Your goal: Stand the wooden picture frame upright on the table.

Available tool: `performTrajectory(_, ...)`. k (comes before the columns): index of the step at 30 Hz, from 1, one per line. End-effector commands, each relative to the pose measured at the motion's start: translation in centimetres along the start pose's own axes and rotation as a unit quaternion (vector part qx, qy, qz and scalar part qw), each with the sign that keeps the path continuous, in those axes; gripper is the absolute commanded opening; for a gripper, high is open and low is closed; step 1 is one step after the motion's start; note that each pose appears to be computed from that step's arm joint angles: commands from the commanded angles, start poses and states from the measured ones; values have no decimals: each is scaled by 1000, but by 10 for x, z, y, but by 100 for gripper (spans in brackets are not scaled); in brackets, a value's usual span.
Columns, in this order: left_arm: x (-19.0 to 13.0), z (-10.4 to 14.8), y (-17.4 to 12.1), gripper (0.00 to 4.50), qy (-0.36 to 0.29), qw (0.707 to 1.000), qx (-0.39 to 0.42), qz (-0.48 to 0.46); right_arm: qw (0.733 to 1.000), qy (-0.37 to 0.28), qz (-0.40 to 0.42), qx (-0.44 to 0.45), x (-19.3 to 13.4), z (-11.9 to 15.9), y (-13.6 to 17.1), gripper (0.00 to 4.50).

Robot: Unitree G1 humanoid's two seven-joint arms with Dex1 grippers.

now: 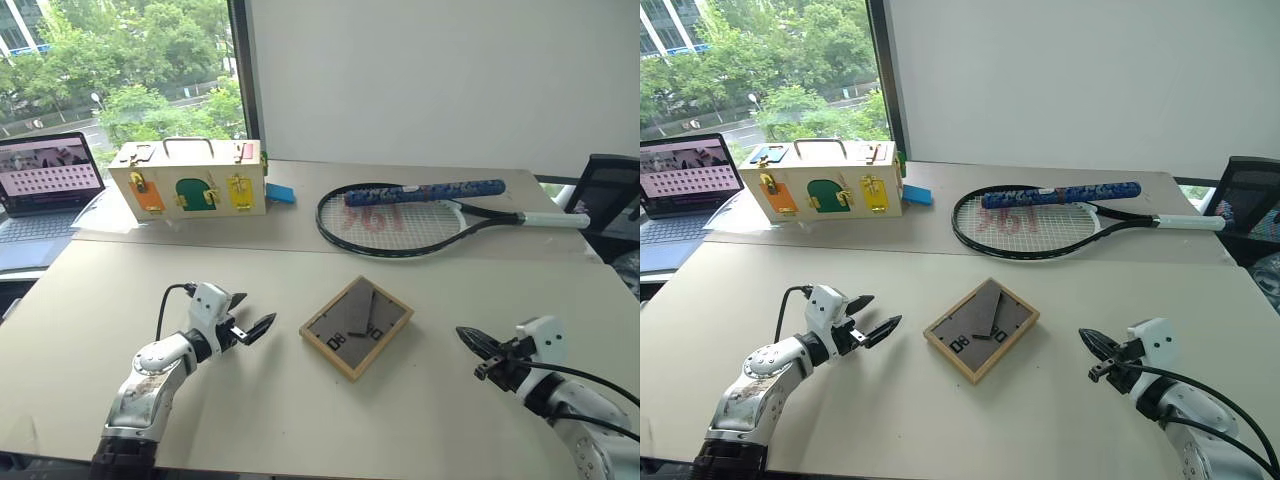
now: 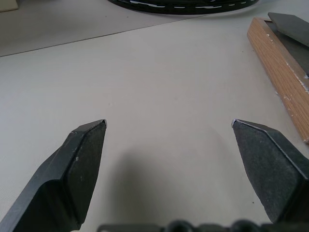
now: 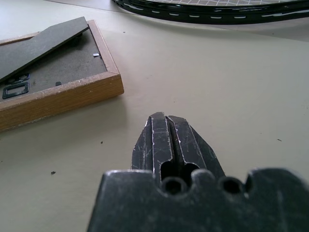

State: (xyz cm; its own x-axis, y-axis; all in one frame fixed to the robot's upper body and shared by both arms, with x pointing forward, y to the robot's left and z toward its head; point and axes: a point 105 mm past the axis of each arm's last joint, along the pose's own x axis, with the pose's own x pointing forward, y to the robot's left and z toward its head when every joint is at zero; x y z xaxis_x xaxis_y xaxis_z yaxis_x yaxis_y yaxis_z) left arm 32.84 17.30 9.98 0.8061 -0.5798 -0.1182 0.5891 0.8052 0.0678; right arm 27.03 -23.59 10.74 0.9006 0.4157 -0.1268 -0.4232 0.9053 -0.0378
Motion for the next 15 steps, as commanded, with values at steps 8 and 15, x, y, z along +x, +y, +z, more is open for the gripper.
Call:
performTrajectory(8, -21, 90, 10, 450, 5, 977, 59, -207, 977, 46, 194, -73, -26, 80, 34, 5)
performTrajectory(15, -7, 110, 12, 302, 17, 960, 76, -269, 971, 74, 203, -97, -25, 93, 50, 0)
